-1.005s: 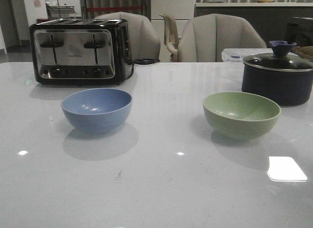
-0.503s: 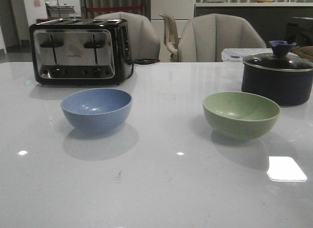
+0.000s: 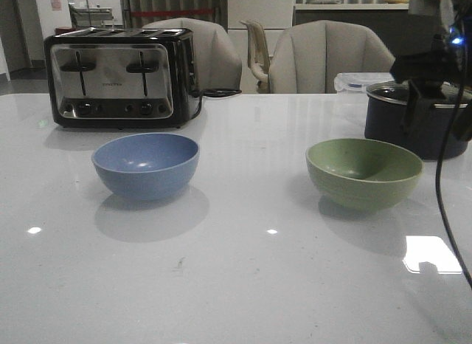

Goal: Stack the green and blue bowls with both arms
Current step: 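Lower the right gripper onto the rim of the pale green bowl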

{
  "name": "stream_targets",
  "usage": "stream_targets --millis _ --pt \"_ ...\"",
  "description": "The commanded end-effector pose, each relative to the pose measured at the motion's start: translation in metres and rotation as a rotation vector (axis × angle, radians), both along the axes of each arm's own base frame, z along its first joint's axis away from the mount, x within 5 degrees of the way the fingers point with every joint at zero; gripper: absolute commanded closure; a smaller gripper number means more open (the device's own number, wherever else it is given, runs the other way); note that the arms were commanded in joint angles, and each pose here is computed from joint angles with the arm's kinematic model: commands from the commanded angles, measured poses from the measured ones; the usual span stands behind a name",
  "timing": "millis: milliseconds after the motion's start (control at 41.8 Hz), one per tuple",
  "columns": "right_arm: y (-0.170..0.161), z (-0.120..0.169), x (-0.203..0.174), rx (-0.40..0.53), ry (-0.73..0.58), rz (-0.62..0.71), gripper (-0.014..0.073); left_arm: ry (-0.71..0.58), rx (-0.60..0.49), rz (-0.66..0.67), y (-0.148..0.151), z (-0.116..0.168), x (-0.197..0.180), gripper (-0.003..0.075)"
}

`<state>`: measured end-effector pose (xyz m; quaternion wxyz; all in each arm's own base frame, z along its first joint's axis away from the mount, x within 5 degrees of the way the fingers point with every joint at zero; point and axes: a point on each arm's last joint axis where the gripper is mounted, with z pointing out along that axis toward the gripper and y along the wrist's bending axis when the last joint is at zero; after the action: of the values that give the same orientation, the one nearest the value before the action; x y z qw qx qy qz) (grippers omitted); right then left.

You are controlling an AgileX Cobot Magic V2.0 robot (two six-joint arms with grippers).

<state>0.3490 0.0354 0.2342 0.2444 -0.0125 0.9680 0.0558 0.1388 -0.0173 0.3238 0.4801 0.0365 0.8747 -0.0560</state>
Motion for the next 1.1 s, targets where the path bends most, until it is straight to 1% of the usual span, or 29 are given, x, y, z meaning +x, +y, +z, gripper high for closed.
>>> stream_targets --millis 0,96,263,359,527,670,742,886,1005,1077 --pt "0.001 0.012 0.018 0.008 -0.091 -0.004 0.0070 -0.109 -0.016 0.012 0.000 0.016 0.004 0.0189" --pt "0.001 -0.002 0.030 0.005 -0.071 -0.006 0.0070 -0.109 -0.016 0.012 0.000 0.016 0.004 0.0189" --pt "0.002 -0.020 0.038 0.002 -0.038 -0.008 0.0081 -0.109 -0.016 0.012 0.000 0.016 0.004 0.0189" --pt "0.002 -0.023 0.039 0.001 -0.031 -0.008 0.0148 -0.109 -0.016 0.012 0.000 0.016 0.004 0.0189" --pt "0.002 -0.023 0.039 0.001 -0.030 -0.007 0.0344 -0.109 -0.016 0.012 0.000 0.016 0.004 0.0189" --pt "0.002 -0.023 0.038 0.002 -0.020 -0.007 0.0453 -0.108 -0.019 0.011 0.000 0.016 0.004 0.0189" --pt "0.002 -0.022 0.037 0.004 -0.010 -0.006 0.0489 -0.108 -0.019 0.011 0.000 0.016 0.004 0.0189" --pt "0.003 -0.010 0.032 0.007 -0.028 -0.003 0.0542 -0.108 -0.019 0.011 0.000 0.016 0.004 0.0189" --pt "0.006 0.007 0.026 0.011 -0.056 0.008 0.0554 -0.108 -0.019 0.011 0.000 0.016 0.004 0.0189" --pt "0.013 0.016 0.021 0.026 -0.078 0.021 0.0554 -0.108 -0.019 0.011 0.000 0.016 0.004 0.0189"
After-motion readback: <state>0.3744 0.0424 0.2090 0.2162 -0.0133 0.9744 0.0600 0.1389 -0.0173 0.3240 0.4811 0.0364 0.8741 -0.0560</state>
